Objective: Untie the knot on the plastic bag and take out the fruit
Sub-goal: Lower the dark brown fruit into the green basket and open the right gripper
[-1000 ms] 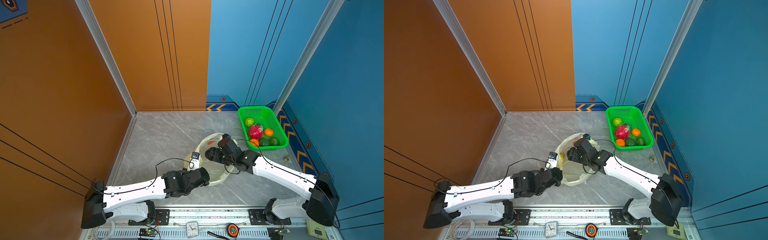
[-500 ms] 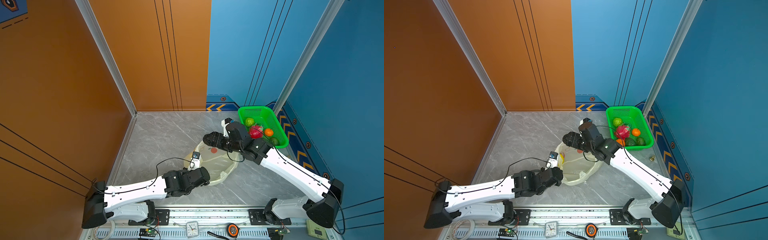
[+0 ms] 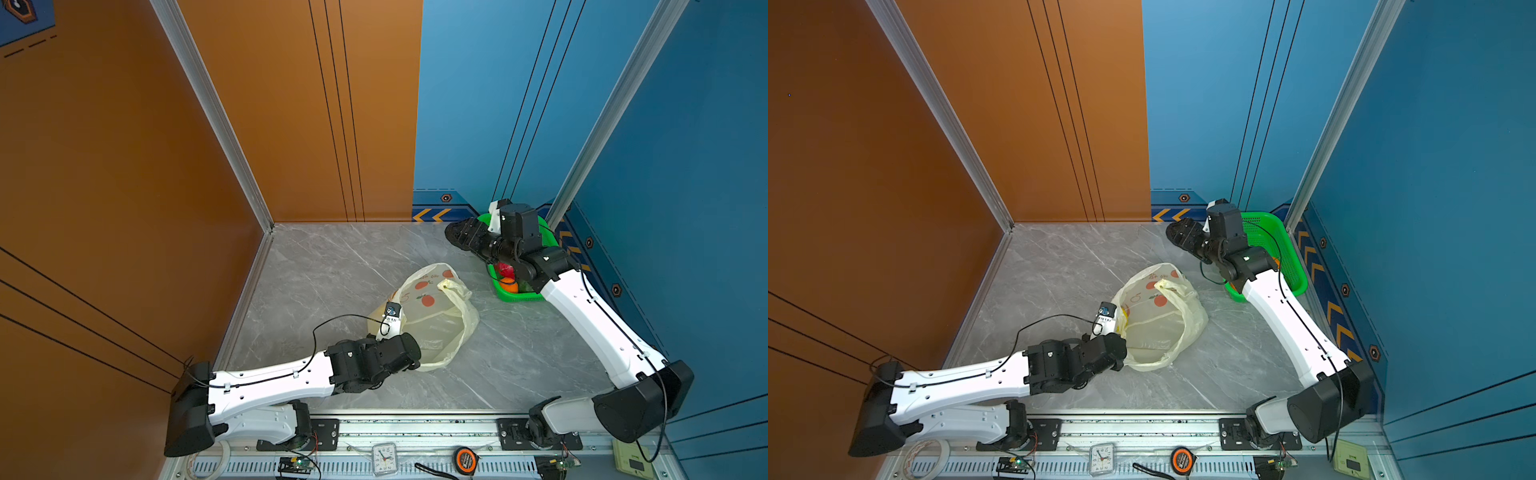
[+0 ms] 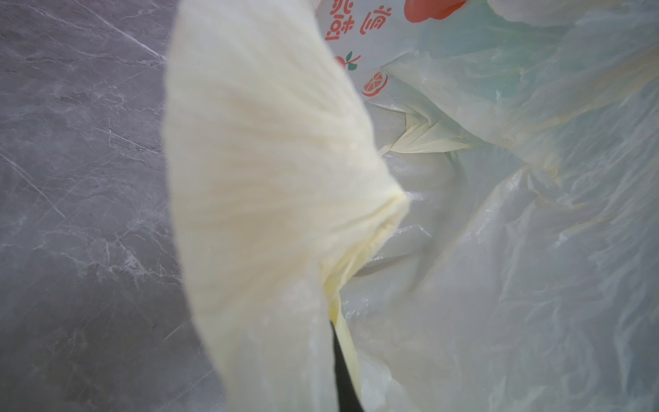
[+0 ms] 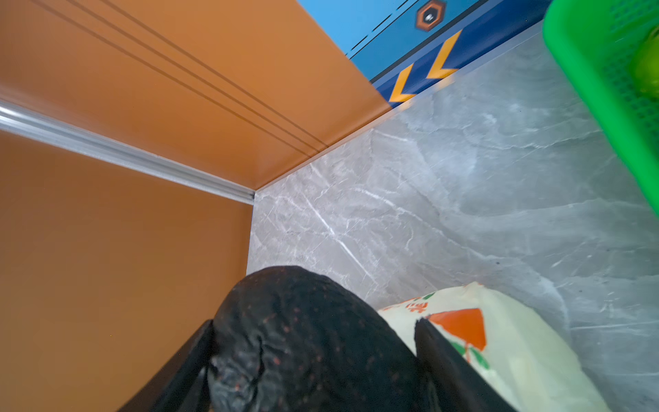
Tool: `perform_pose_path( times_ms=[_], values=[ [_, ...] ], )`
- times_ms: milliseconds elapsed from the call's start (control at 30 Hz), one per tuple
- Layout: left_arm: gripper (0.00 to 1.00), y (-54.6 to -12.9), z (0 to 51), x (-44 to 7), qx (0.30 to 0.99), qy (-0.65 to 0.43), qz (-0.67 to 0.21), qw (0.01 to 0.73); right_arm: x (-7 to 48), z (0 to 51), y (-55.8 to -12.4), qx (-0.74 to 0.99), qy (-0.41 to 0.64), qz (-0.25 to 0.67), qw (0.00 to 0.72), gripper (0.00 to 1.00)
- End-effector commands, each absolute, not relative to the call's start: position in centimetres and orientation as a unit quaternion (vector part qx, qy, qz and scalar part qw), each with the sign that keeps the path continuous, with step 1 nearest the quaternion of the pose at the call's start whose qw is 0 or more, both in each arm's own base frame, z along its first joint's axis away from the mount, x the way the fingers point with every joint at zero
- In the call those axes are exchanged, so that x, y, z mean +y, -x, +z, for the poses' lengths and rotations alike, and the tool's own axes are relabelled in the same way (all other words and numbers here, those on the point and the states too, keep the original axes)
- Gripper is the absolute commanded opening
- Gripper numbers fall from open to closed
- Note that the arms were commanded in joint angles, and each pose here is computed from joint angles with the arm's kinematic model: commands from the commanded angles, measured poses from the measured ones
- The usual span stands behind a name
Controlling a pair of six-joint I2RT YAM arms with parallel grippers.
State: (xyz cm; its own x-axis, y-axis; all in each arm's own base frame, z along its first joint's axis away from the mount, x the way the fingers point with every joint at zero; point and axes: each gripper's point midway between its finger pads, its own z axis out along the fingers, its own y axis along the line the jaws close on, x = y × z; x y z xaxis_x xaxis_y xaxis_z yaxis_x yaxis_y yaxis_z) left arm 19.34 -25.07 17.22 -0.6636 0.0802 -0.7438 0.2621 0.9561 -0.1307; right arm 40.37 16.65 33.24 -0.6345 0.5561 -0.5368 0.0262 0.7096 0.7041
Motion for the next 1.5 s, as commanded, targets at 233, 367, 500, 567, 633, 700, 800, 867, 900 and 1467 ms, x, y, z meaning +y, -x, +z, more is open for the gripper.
perform_pose_path(
  times_ms=[233,367,500,567,633,700,800,867,900,1467],
  values=[
    [0.00,-19.6,18.4,-25.3,0.897,-0.096,-0.111,0.416,3.1,27.5,-43.5,0.847,-0.275,0.244,0.383,0.70],
    [0.00,-19.6,18.3,-25.4,0.898,-0.096,-0.111,0.415,-1.9,24.6,-43.9,0.848,-0.318,0.198,0.374,0.70],
    [0.00,-19.5,18.2,-25.6,0.899,-0.096,-0.111,0.413,-5.7,21.4,-44.7,0.849,-0.353,0.163,0.358,0.71],
    [0.00,-19.5,18.1,-25.6,0.899,-0.097,-0.109,0.412,-7.1,20.3,-45.3,0.847,-0.366,0.156,0.352,0.70],
    [0.00,-19.5,18.1,-25.6,0.899,-0.097,-0.109,0.412,-8.4,19.4,-45.9,0.847,-0.375,0.142,0.350,0.71],
    [0.00,-19.5,18.1,-25.7,0.899,-0.097,-0.110,0.412,-9.6,18.4,-46.7,0.845,-0.385,0.131,0.347,0.70],
    [0.00,-19.5,18.1,-25.7,0.899,-0.100,-0.110,0.411,-11.0,17.1,-47.8,0.844,-0.398,0.112,0.342,0.72],
    [0.00,-19.5,18.1,-25.7,0.899,-0.100,-0.111,0.411,-11.5,16.1,-48.6,0.844,-0.405,0.105,0.336,0.72],
    [0.00,-19.5,18.1,-25.7,0.900,-0.100,-0.110,0.411,-11.8,15.5,-48.9,0.844,-0.409,0.102,0.333,0.73],
    [0.00,-19.7,18.3,-25.8,0.899,-0.095,-0.109,0.414,-12.2,15.3,-50.4,0.841,-0.417,0.095,0.331,1.00]
  ],
)
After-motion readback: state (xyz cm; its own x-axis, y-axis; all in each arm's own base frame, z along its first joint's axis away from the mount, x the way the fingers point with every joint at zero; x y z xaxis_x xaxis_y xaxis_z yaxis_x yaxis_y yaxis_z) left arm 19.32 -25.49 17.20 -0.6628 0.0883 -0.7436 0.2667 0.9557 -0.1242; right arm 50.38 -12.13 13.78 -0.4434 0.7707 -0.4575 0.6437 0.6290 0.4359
